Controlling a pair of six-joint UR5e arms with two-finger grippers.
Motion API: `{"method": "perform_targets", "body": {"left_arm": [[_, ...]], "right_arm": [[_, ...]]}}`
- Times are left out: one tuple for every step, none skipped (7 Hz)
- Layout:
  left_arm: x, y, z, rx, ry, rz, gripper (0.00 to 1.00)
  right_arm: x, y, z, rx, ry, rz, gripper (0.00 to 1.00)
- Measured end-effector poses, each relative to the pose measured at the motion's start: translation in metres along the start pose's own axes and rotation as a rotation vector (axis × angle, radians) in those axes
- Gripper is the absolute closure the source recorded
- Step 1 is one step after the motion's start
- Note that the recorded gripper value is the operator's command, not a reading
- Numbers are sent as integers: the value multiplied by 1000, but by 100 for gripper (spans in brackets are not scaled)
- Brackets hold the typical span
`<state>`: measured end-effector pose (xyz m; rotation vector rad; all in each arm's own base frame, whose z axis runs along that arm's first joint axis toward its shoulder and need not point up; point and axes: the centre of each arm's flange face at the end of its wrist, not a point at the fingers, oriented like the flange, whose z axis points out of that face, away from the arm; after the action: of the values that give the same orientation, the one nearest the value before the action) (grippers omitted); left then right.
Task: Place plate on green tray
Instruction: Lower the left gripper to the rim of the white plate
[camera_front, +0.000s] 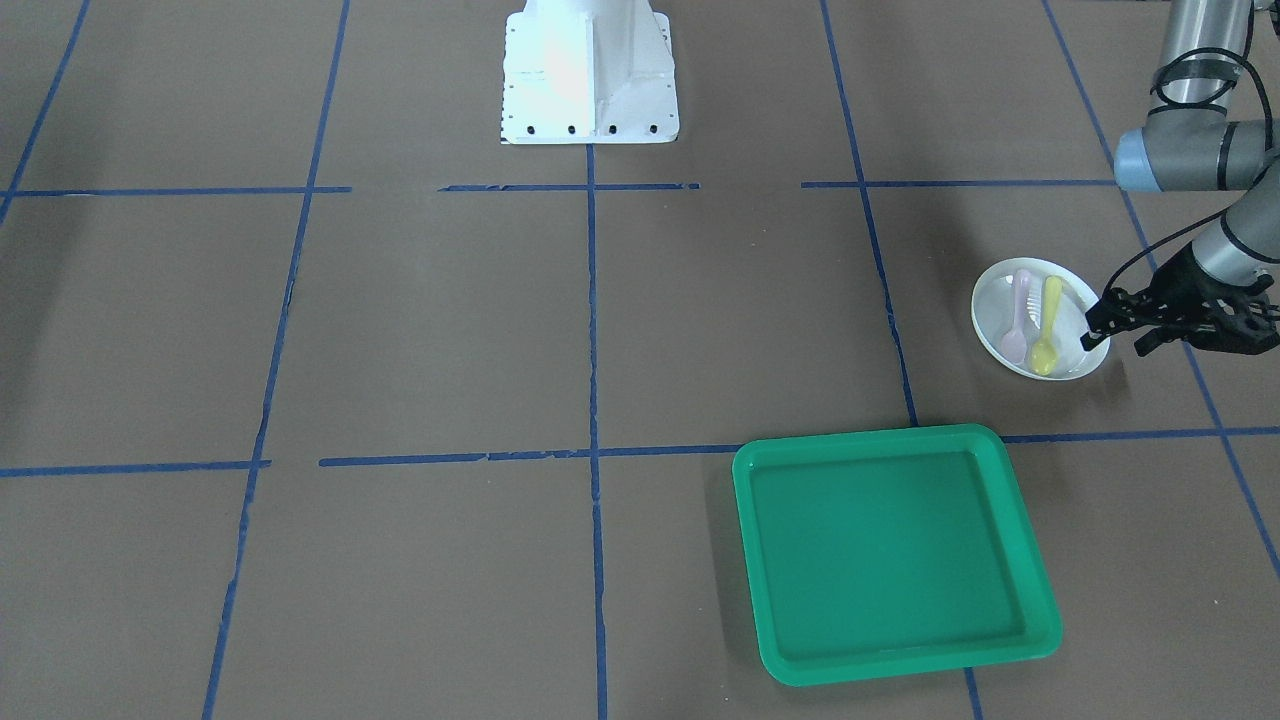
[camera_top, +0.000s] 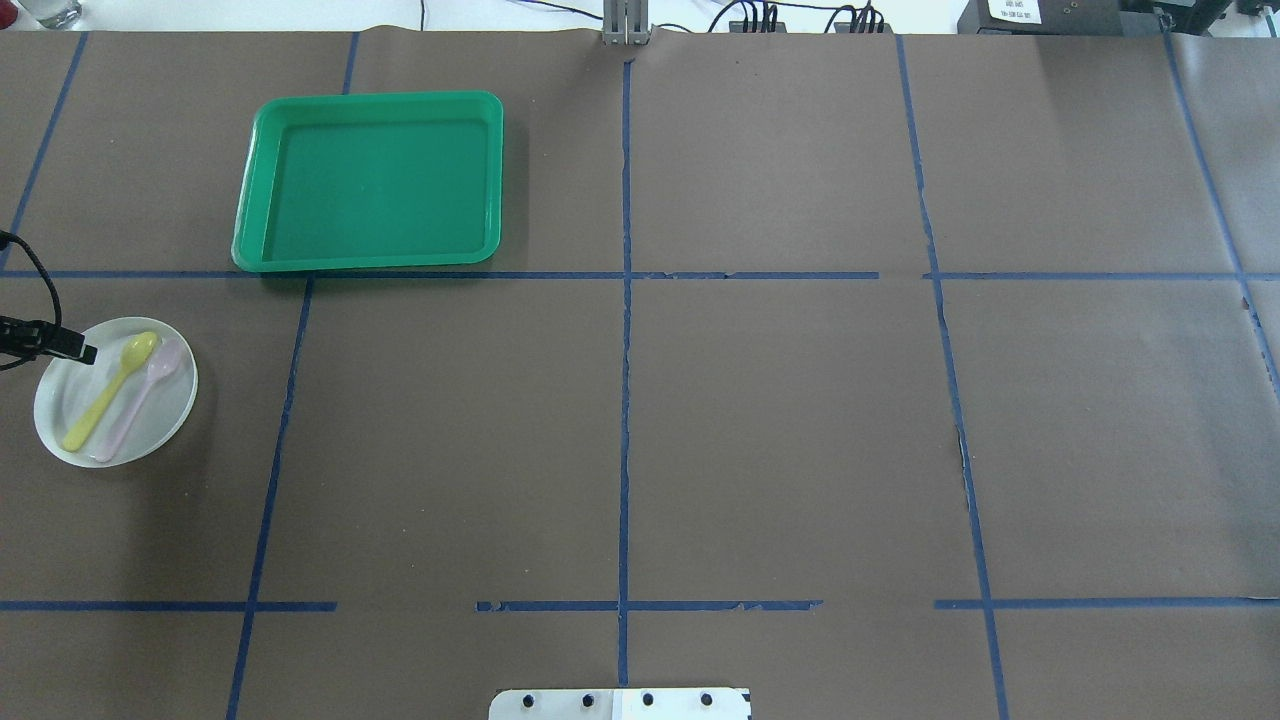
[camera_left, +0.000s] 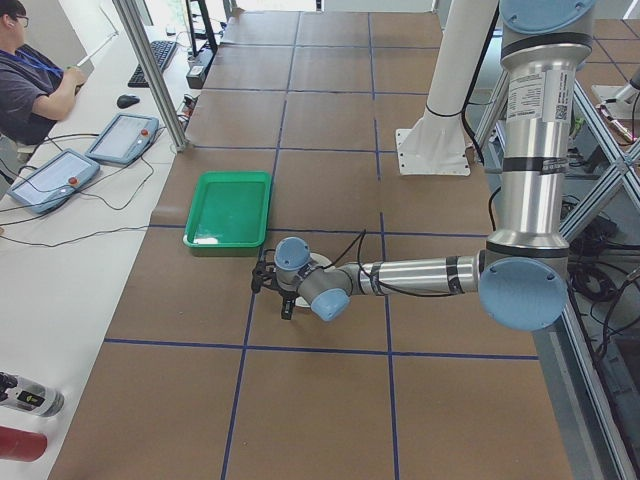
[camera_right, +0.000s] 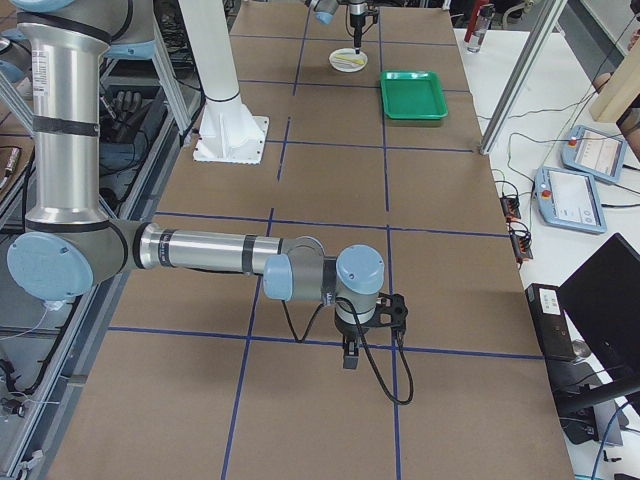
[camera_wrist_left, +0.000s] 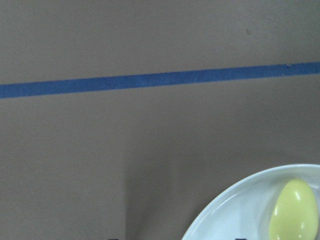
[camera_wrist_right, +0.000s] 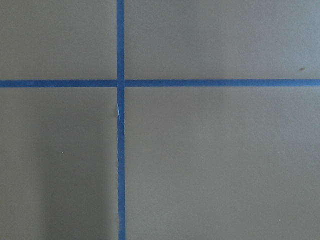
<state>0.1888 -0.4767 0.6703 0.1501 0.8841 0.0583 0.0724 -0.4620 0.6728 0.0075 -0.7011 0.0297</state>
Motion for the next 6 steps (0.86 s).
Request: {"method": "perform_targets", "body": {"left_arm": [[4,2,4,-10,2,8,52],[6,3,6,-13,4,14,63],[6,4,6,-13,8,19,70],[6,7,5,-16,12,22,81],[5,10,5,-21,14,22,99],[3,11,4,-23,13,25,100]], "right_arm": [[0,0,0,0,0,0,0],[0,0,0,0,0,0,0],[0,0,0,0,0,0,0],[0,0,0,0,0,0,0],[0,0,0,0,0,0,0],[0,0,0,0,0,0,0]]}}
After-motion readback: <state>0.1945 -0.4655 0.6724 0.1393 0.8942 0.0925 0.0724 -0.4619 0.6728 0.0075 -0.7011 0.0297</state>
